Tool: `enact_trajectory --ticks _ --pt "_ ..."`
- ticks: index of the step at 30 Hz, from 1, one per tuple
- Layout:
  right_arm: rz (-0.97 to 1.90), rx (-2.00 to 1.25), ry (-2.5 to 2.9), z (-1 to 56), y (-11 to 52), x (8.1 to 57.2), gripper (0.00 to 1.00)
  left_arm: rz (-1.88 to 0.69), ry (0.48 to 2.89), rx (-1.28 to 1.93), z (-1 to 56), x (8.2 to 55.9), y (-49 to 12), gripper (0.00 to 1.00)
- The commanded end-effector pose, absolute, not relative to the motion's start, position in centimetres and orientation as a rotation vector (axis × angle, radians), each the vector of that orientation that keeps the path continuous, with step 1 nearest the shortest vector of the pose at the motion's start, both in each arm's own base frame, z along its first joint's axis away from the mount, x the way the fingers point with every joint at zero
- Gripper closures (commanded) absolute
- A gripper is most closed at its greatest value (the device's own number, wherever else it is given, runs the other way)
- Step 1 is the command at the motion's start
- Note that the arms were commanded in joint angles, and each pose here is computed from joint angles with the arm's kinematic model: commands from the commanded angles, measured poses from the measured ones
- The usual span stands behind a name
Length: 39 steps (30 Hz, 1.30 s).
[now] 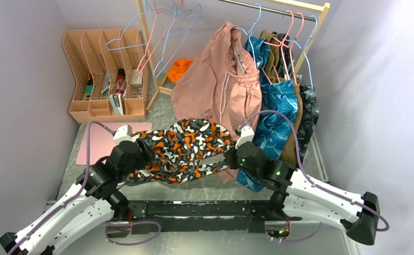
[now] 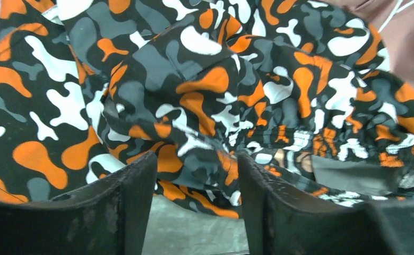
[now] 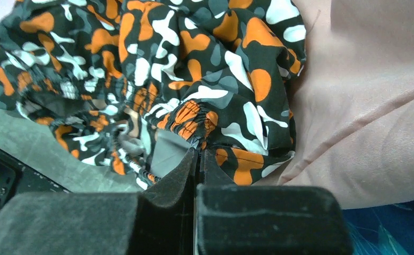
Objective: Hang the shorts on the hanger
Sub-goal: Adjust the shorts at the center of the board.
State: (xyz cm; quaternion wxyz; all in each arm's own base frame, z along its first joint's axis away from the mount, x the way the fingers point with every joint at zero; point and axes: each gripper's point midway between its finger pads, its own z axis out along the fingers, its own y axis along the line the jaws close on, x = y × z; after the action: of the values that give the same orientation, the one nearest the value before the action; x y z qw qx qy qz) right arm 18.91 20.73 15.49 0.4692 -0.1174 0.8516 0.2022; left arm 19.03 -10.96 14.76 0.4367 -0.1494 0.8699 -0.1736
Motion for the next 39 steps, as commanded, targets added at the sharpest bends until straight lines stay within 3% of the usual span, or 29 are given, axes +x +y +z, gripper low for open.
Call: enact_trajectory --ticks 1,5,11,26,35,39 --pt "0.556 -0.206 2.056 17.2 20.8 19.1 1.00 -0.532 2.150 -0.410 16.8 19.1 -12.2 0.31" --pt "0.535 -0.228 2.057 17.1 20.9 19.3 1.00 -0.381 2.230 -0.325 16.7 20.0 -12.1 0.20" --pt "0.543 -0.245 2.055 17.2 21.4 19.4 1.00 -0.357 2.356 -0.170 14.9 20.6 -14.8 0.23" --pt "0.521 -0.258 2.061 17.2 21.4 19.5 1.00 -0.135 2.568 0.089 9.9 17.0 -16.5 0.15" --pt "0.512 -0.252 2.056 17.6 21.0 19.5 1.00 0.114 2.581 0.022 8.3 17.5 -14.1 0.31" --pt "0.505 -0.244 2.051 17.7 20.6 19.4 1.00 0.142 2.563 -0.008 8.3 17.7 -13.6 0.44"
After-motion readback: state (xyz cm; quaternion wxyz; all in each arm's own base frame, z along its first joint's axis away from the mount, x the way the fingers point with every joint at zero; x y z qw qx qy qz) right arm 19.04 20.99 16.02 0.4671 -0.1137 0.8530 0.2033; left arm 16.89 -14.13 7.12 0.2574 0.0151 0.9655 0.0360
